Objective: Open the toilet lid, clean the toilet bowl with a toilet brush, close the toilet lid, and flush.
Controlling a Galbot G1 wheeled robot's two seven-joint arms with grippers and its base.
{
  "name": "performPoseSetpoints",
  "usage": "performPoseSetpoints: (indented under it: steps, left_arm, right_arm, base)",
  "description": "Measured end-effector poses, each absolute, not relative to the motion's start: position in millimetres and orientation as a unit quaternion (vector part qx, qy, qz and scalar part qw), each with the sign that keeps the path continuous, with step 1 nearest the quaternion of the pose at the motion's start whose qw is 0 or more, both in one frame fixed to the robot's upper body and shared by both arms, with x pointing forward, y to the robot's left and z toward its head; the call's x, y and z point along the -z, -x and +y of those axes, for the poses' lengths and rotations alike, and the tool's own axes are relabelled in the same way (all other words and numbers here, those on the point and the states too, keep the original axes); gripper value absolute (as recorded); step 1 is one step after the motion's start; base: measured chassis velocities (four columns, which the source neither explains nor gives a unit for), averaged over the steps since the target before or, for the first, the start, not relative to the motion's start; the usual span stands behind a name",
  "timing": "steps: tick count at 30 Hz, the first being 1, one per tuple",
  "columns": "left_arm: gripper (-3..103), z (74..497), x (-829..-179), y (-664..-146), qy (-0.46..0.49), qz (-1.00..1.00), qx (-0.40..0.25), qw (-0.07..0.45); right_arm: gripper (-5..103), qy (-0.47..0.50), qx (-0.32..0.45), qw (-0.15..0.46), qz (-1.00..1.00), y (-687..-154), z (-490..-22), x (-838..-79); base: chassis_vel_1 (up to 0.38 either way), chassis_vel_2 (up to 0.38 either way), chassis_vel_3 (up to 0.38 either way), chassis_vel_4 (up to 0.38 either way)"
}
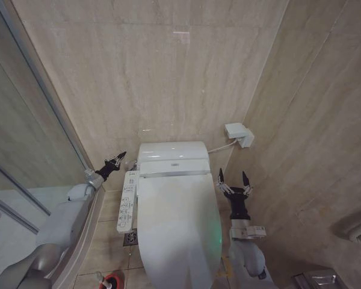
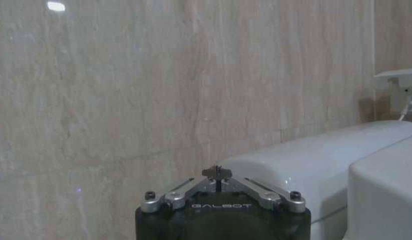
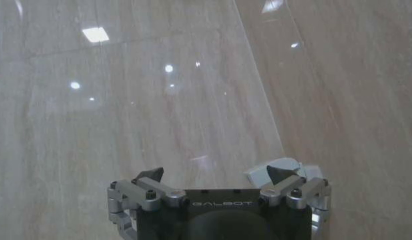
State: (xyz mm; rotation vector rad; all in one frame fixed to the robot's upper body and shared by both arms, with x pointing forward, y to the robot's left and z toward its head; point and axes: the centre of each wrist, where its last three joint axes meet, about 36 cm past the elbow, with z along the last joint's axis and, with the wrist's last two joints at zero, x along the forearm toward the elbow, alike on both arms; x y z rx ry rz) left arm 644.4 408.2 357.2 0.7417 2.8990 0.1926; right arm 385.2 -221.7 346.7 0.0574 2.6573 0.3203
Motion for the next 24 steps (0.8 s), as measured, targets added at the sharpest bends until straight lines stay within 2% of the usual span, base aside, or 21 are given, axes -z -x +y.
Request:
performPoseSetpoints:
  steps: [7, 18, 24]
  left_arm:
    - [0, 408.4, -354.2, -651.0, -0.246, 0.965, -0.065, 0.059]
    - [0, 428.6, -365.0, -659.9, -0.3, 0.947, -0.11, 0.03]
    - [0, 424.3, -354.9, -660.3, -0.312, 0.943, -0.118, 0.014]
  right_arm:
    - [100, -0.022, -0.116, 0.23, 0.966, -384.5, -221.7, -346.2]
    - [100, -0.023, -0.117, 0.23, 0.966, -387.9, -221.0, -344.3]
    - [100, -0.023, -0.119, 0.229, 0.966, -390.3, -219.5, -342.1]
  base:
    - [0.0, 0.0, 0.0, 0.0]
    - [0.0, 0.0, 0.0, 0.0]
    - [0.0, 0.0, 0.0, 0.0]
